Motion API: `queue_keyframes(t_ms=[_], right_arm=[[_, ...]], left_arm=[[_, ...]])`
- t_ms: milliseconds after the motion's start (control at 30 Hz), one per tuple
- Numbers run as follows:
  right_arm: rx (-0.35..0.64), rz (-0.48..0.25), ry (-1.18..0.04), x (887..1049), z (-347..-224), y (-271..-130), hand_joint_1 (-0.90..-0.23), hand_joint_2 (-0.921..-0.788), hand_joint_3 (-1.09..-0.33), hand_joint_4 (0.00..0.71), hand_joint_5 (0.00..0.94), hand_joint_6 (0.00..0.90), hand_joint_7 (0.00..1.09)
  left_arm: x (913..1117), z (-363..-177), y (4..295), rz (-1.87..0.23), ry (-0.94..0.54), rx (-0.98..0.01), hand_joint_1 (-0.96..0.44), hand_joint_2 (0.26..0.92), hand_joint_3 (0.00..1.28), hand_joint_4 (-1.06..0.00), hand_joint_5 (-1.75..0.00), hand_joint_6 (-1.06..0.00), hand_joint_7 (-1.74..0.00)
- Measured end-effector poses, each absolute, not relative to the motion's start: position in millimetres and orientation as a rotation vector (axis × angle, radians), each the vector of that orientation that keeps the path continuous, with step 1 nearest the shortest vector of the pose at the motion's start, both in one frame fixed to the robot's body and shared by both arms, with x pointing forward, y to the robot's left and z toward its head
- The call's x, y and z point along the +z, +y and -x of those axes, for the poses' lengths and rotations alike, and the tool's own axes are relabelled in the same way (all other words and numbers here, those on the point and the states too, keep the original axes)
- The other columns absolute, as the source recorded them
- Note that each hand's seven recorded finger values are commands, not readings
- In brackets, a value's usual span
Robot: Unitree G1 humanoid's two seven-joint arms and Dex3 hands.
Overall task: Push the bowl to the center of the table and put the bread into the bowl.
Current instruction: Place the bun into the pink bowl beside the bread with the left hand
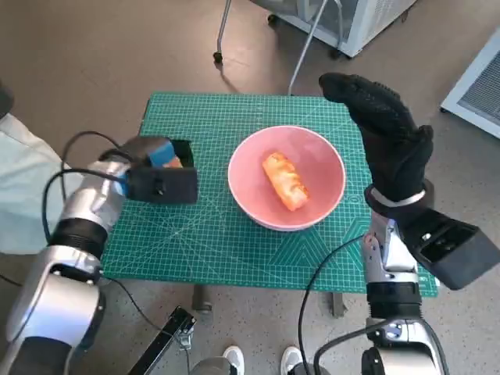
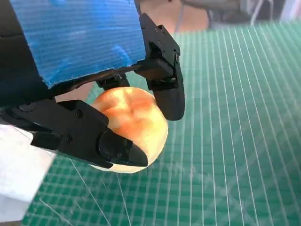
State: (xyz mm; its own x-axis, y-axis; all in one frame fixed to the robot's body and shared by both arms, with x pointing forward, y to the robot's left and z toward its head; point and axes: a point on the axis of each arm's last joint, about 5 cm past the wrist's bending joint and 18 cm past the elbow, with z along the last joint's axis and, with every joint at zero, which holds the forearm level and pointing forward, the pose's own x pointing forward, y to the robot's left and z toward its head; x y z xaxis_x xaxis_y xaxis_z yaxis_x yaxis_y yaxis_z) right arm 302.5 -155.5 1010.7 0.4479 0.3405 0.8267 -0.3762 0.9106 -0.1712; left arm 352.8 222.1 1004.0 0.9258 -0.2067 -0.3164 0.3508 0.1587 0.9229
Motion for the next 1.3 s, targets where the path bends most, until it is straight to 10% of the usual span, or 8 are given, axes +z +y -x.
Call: queue_keyframes(t_ms=[633,1233,1300], right_arm=[[0.451,-0.044,-0.998,1010.5,-303.4,-155.3,-0.687,-0.921,-0.78,0.299,0.031,-0.001,0.92],[0.465,-0.041,-0.998,1012.5,-303.5,-154.6,-0.691,-0.921,-0.779,0.304,0.037,-0.001,0.92],[0.464,-0.04,-1.002,1013.1,-303.2,-154.8,-0.695,-0.921,-0.777,0.305,0.038,-0.001,0.92]], left_arm=[[1083.6,-335.4,182.7,-1.213,-0.525,-0.376,0.0,0.92,0.1,-0.65,-1.17,-0.59,-1.25],[1055.3,-324.4,118.9,-1.144,-0.64,-0.67,0.0,0.921,0.2,-0.53,-1.35,-0.5,-1.28],[1052.4,-325.7,117.7,-1.154,-0.588,-0.7,-0.17,0.921,0.26,-0.41,-1.08,-0.44,-1.4]])
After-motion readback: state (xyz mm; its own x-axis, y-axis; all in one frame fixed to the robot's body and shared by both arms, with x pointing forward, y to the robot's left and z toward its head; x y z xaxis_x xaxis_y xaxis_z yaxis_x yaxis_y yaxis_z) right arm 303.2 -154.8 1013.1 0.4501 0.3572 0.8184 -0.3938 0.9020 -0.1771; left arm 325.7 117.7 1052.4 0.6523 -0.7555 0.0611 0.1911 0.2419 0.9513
